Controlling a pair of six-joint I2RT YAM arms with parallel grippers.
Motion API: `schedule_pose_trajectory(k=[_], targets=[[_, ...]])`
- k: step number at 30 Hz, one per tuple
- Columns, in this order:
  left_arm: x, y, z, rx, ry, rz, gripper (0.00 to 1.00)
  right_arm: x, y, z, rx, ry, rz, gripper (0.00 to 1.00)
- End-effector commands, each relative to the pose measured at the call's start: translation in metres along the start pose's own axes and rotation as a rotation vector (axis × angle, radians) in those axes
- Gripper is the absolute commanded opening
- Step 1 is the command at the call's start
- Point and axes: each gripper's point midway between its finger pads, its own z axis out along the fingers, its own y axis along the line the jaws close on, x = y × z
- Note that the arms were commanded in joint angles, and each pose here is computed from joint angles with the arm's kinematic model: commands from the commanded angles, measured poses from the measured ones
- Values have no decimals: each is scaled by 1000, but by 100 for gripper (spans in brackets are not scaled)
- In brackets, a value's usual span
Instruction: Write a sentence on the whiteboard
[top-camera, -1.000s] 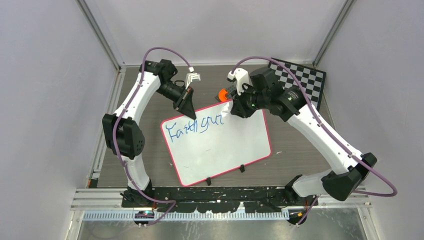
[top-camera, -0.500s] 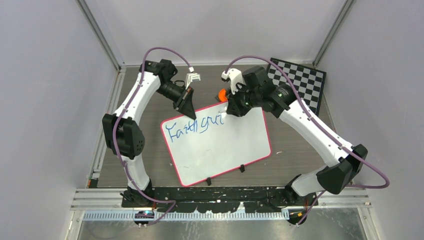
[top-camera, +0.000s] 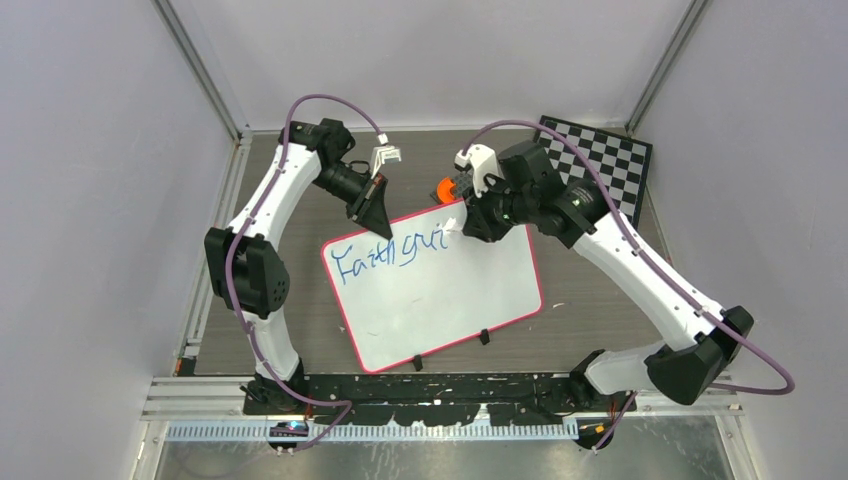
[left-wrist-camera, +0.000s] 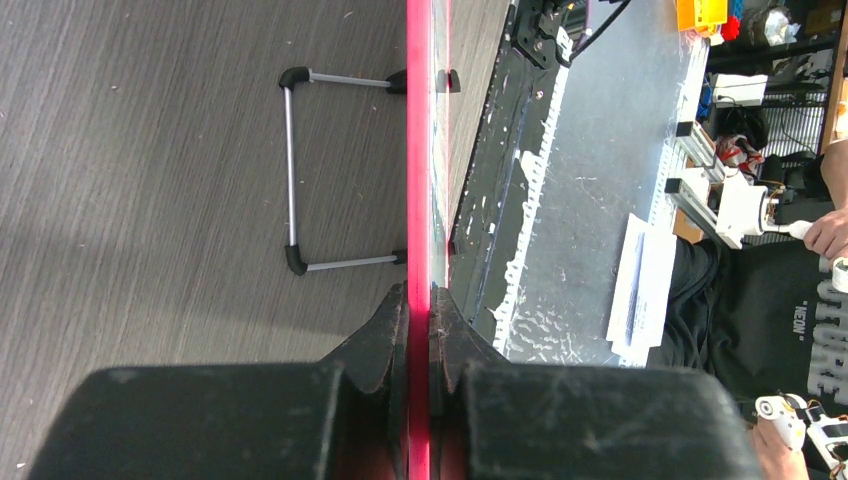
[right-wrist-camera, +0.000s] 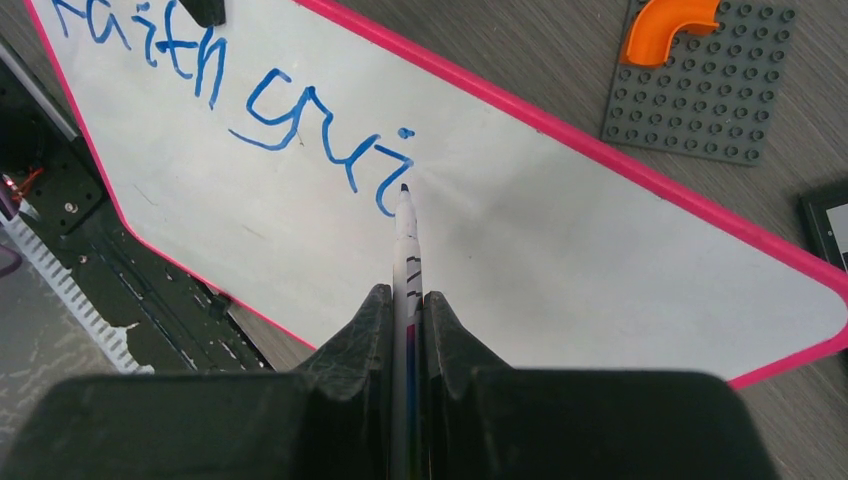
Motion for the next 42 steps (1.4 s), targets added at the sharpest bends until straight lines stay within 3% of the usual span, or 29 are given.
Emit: schedule_pose_trajectory(k=[1, 28, 42], targets=[[27, 5, 15, -19, 145, 6, 0, 3, -4, -13, 32, -30, -1, 0], [28, 4, 15, -21, 145, 9, 0, -20, -18, 6, 72, -60, 12, 0], [29, 6, 15, -19, 150, 5, 0, 20, -15, 20, 48, 31, 24, 0]])
